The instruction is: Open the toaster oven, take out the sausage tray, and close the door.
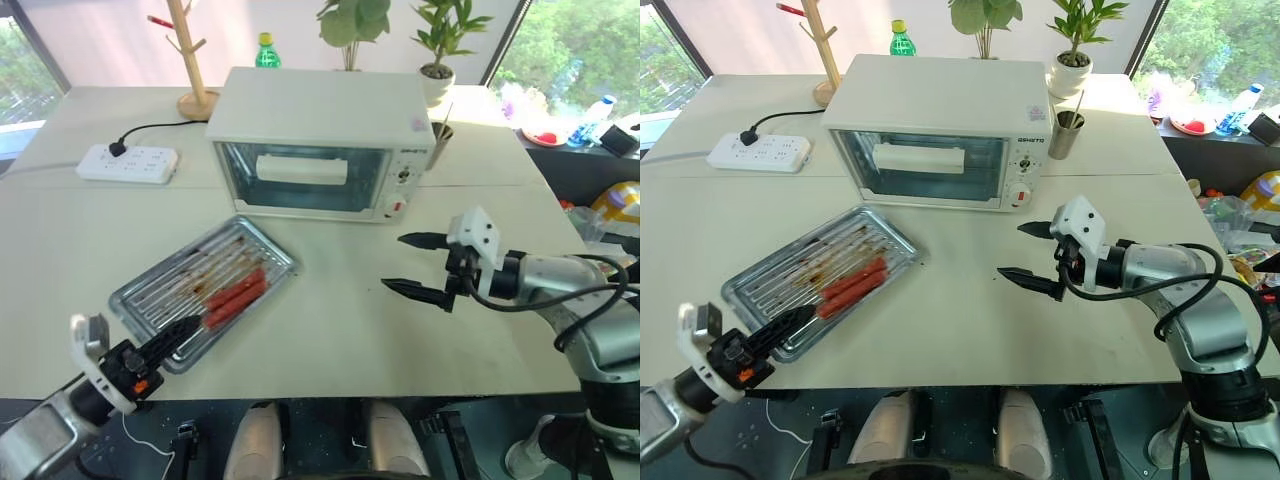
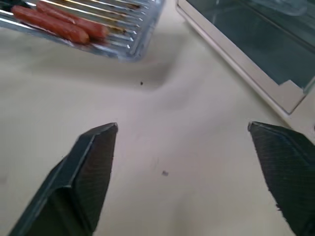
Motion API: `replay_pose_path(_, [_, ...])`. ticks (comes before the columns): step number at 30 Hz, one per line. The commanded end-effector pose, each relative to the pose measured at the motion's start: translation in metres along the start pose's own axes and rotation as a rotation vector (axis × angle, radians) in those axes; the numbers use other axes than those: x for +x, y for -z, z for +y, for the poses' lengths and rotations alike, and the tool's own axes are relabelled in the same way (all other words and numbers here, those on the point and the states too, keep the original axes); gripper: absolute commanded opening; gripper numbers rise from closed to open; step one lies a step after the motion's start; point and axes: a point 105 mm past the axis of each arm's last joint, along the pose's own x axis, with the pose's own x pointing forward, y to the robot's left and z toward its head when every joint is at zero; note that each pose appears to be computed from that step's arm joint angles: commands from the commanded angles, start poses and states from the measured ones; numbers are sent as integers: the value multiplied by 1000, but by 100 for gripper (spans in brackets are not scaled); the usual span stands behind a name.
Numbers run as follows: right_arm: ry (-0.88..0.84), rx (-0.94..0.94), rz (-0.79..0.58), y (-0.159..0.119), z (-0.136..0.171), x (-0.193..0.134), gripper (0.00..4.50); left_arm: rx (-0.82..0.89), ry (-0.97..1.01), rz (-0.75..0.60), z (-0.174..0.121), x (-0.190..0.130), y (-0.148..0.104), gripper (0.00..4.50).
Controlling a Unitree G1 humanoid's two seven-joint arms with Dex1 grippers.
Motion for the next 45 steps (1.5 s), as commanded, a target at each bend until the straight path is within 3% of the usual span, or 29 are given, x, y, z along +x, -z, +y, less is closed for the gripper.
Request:
replay_pose_path(1, [44,-45,-17,-14,2,-13,446,-19,76,114,-7,15,0,0])
replay_pose_path(7, [159,-14,23,-10,10,-38,446,-60,144,356,-11,63,5,0])
replay_pose_path(14, [263,37,51,-3,24,-56,446,-65,122,505,0,97,9,0])
replay_pose_path(23, [336,80,48,1,38,-60,446,-10,78,589,9,124,5,0])
replay_pose_path(32, [356,91,32,4,36,-54,446,16,54,603,12,126,-2,0])
replay_pose_path(35, [350,88,29,4,34,-52,450,22,50,602,11,124,-4,130])
replay_pose_path(41, [336,85,23,4,27,-48,450,51,20,556,12,113,-17,438])
replay_pose_path(45, [317,83,16,5,24,-43,450,93,-23,499,16,95,-32,448])
